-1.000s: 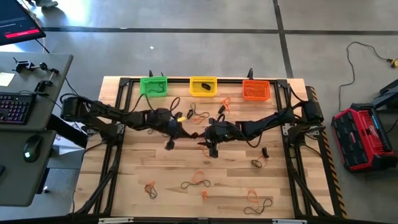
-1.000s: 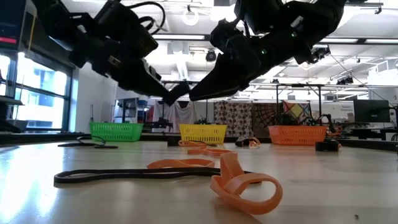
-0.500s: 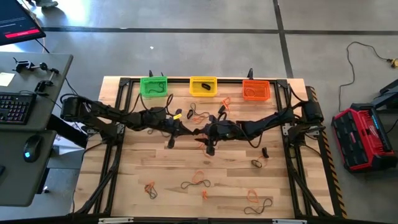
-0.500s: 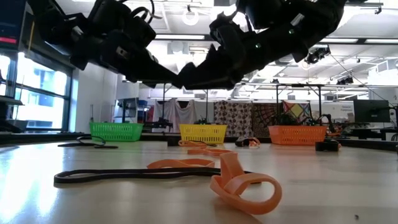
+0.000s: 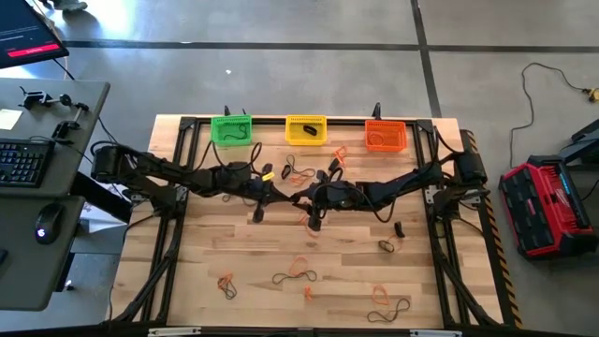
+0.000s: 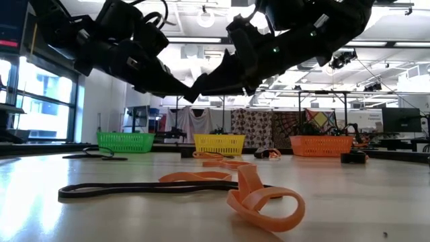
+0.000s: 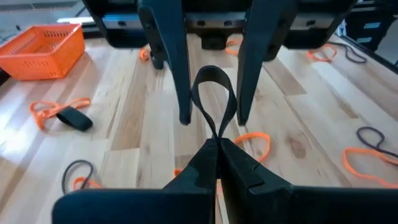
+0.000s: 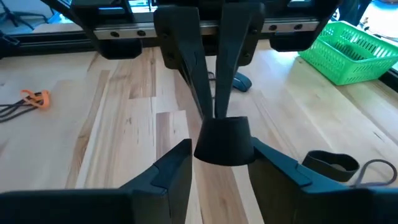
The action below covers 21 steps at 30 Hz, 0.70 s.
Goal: Sort rubber bands into baskets
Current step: Put the black rubber band into the yellow bin
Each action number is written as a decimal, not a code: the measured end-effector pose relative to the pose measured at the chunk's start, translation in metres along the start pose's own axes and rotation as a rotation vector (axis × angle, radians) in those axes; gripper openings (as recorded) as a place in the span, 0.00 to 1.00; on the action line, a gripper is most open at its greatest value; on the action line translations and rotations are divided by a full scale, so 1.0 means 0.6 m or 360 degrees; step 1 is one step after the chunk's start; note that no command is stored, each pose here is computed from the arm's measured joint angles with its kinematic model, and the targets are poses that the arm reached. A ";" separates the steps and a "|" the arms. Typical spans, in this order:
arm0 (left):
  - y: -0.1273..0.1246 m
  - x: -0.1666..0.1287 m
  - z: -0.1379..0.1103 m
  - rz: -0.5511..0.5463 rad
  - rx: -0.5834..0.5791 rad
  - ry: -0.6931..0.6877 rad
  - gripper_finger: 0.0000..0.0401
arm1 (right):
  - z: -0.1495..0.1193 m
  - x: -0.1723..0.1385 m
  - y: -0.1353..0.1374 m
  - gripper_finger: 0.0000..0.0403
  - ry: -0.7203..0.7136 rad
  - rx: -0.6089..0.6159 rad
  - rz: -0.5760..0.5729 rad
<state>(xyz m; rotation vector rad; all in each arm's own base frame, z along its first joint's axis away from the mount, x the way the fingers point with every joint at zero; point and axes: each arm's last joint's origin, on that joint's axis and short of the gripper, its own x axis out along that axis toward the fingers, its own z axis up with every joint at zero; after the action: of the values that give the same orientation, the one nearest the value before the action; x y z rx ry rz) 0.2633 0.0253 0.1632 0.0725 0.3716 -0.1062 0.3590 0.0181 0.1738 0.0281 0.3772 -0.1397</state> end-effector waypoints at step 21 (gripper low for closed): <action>-0.001 -0.001 -0.014 -0.0014 -0.0075 0.0136 0.00 | -0.005 0.001 -0.007 0.07 0.0060 -0.0050 0.0083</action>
<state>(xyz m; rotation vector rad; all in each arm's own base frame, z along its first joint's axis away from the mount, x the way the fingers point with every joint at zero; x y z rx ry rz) 0.2599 0.0253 0.1556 0.0291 0.4595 -0.1030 0.3581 0.0143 0.1706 0.0096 0.4158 -0.0815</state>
